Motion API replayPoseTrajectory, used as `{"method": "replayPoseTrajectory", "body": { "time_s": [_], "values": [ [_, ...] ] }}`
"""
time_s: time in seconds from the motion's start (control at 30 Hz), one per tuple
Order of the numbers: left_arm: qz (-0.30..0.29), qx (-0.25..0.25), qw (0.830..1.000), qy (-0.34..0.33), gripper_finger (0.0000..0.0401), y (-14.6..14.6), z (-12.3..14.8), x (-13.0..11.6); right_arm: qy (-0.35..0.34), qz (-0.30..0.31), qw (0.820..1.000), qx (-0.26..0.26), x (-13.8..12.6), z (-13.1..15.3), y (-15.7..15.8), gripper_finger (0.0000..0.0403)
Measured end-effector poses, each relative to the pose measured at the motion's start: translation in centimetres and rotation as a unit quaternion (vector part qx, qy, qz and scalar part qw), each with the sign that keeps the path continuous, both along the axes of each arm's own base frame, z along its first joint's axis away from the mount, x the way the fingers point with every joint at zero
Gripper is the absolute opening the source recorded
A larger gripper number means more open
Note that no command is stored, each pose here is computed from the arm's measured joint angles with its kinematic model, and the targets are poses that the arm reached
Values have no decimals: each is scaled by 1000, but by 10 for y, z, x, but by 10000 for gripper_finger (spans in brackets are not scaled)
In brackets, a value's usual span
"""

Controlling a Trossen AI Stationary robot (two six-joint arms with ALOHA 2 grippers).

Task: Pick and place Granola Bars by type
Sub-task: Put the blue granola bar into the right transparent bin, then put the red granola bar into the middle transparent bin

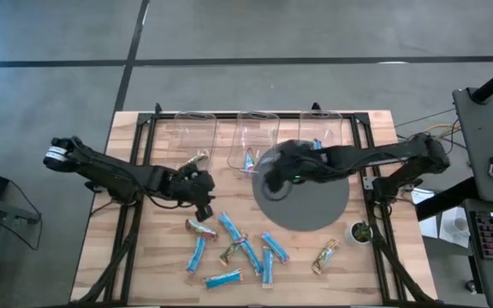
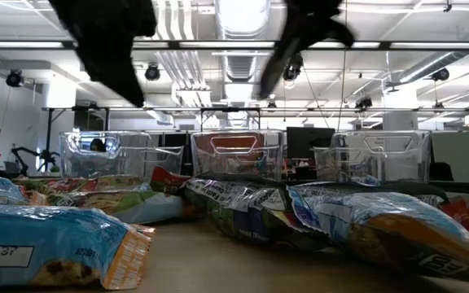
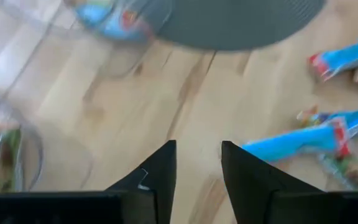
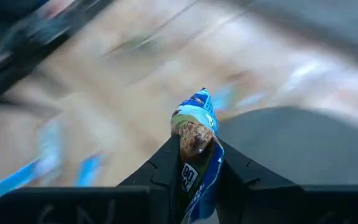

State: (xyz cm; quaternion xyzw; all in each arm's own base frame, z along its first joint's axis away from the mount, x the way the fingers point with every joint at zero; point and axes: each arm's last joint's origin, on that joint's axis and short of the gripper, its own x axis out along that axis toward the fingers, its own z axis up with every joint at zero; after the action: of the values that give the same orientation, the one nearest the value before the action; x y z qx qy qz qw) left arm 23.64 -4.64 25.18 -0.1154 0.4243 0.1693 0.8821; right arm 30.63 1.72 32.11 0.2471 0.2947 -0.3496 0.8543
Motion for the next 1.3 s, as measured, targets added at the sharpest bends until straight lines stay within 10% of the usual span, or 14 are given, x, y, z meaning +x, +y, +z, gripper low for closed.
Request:
{"method": "replayPoseTrajectory", "body": {
  "time_s": [0.27, 0.53, 0.9, 1.3],
  "values": [
    [19, -22, 1000, -7, 110, -4, -16, -6, 106, -203, 973, -33, -82, 11, -27, 59],
    [16, -19, 1000, -7, 110, -4, -17, -6, 151, -292, 944, -32, -104, -3, -71, 59],
    [27, -29, 999, -10, 110, -6, -17, -7, 131, -273, 953, 11, -94, -56, -108, 128],
    [13, -48, 998, 25, 110, -8, -21, -12, 134, -206, 967, 61, -92, -83, -49, 247]
  ]
}}
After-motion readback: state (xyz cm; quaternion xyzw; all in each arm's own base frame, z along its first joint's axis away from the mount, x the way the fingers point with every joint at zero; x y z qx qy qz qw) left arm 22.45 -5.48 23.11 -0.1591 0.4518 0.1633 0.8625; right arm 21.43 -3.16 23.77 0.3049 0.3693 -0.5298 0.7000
